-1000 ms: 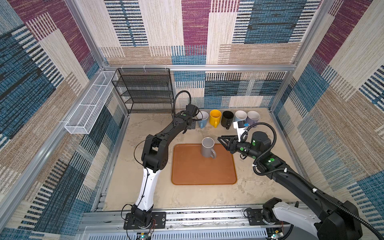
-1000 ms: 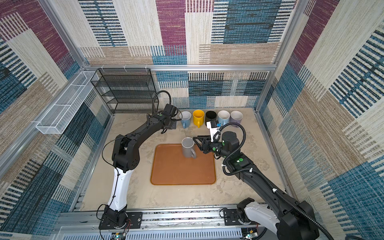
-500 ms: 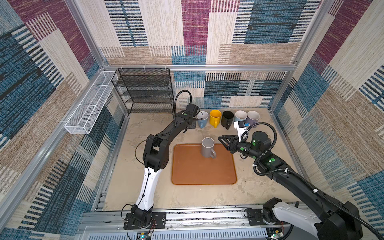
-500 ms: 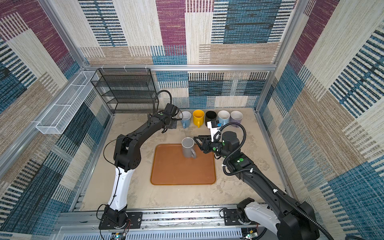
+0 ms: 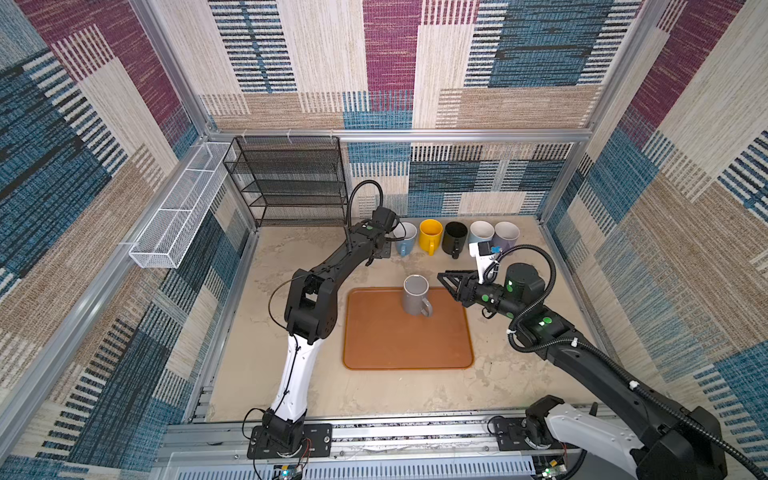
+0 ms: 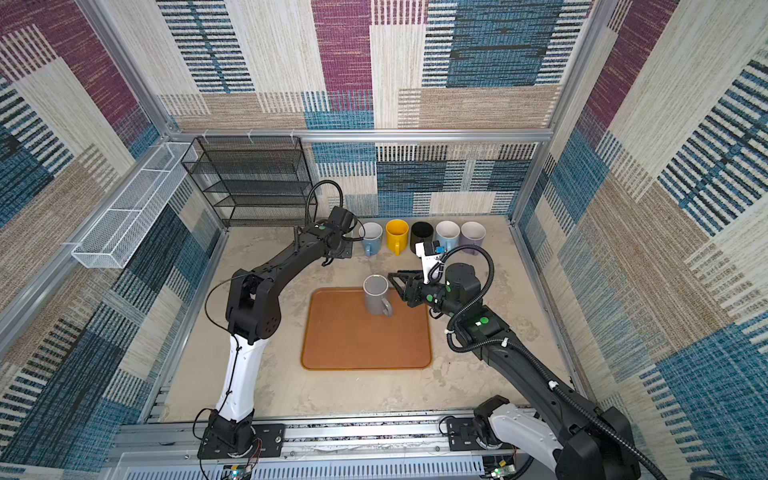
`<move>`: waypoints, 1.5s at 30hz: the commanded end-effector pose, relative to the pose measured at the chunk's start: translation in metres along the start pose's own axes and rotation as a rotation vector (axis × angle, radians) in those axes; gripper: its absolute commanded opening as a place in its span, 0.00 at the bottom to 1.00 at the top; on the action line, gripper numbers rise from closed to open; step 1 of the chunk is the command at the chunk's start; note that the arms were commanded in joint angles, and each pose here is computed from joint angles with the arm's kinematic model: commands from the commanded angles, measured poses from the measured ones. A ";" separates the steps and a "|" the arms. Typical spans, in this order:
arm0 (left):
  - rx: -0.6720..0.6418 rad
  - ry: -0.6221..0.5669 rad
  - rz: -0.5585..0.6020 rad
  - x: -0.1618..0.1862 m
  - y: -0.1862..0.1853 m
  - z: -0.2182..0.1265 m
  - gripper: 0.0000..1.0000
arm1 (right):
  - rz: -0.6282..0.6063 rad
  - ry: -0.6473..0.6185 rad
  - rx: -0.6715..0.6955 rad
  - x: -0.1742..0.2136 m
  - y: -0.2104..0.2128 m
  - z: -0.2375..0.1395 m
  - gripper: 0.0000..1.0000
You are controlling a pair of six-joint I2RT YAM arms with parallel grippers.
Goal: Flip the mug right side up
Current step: 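Lower the white mug upright beside the blue dotted mug, open left gripper, then raise the left gripper away while the right gripper moves over the grey mug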
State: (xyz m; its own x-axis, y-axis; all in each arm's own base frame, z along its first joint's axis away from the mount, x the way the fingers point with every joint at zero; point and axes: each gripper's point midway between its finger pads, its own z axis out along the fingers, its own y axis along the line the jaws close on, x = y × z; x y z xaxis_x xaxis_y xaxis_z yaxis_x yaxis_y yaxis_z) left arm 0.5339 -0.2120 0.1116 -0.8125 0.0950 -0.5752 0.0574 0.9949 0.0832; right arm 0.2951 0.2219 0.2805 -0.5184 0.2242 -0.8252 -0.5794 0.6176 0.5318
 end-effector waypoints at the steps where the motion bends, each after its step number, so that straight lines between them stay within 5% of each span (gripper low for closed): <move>1: 0.007 -0.040 -0.006 -0.012 0.000 -0.011 0.10 | -0.008 -0.018 -0.005 -0.006 0.003 -0.001 0.40; 20: 0.044 -0.053 0.005 -0.019 -0.001 -0.028 0.40 | -0.021 0.012 0.024 -0.004 -0.003 0.004 0.41; 34: 0.130 -0.191 -0.017 -0.029 0.007 -0.091 0.46 | -0.055 0.093 0.182 0.019 -0.039 0.007 0.41; 45: 0.226 -0.202 -0.076 0.014 0.018 -0.134 0.47 | -0.073 0.283 0.225 0.063 -0.063 0.020 0.41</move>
State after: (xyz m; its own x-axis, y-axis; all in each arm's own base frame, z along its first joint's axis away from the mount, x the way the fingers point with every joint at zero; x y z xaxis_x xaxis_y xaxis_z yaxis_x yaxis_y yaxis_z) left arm 0.4514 -0.1904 0.2019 -0.7130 0.0424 -0.6999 0.1264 0.9896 -0.0687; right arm 0.3131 0.2088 0.1966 -0.6448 0.0245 -0.7640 -0.4591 0.7867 0.4127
